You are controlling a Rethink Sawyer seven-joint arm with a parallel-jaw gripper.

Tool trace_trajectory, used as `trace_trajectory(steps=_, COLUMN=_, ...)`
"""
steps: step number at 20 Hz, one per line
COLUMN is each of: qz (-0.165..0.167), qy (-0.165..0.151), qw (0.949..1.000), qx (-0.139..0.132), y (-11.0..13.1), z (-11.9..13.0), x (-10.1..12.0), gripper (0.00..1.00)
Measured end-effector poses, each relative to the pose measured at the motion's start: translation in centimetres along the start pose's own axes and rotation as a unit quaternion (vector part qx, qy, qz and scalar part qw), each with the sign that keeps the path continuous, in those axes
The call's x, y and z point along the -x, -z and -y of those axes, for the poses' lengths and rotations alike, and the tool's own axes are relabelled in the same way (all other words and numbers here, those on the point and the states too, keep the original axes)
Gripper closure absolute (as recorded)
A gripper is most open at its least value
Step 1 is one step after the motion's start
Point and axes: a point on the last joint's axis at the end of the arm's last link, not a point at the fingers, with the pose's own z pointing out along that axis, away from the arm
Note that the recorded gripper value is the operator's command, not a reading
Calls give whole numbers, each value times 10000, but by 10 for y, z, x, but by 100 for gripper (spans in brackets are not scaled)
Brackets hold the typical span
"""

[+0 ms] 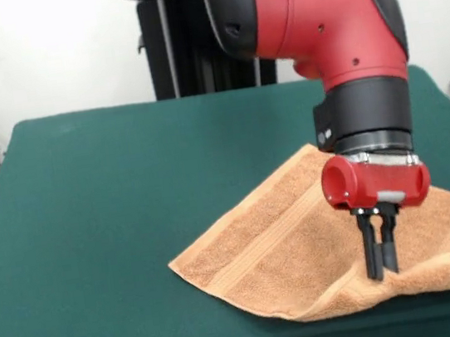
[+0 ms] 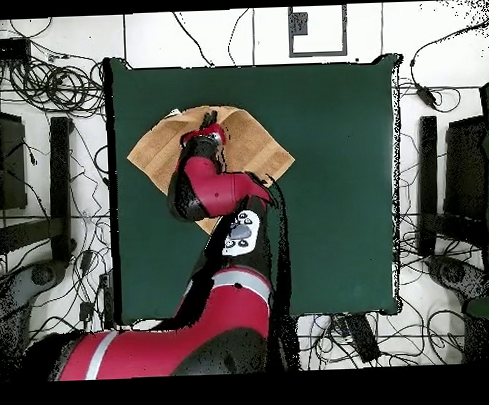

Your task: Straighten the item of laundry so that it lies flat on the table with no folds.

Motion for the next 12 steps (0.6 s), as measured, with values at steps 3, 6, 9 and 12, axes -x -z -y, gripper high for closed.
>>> trace_trajectory(steps=3, qz=271, qy=-73, qw=9996, qx=-88, y=-5, z=-8, x=-4, gripper=100)
trace_trajectory(steps=6, qz=415, qy=-122, qw=9989, qx=-162, y=-9, z=-12, x=-11, gripper=100)
trace_trajectory(steps=9, qz=457, qy=-180, qw=9986, qx=-219, y=-12, z=-17, x=-20, gripper=100)
trace_trajectory(steps=12, qz=430, qy=-217, qw=9986, qx=-218, y=-12, z=-23, x=-22, gripper=0)
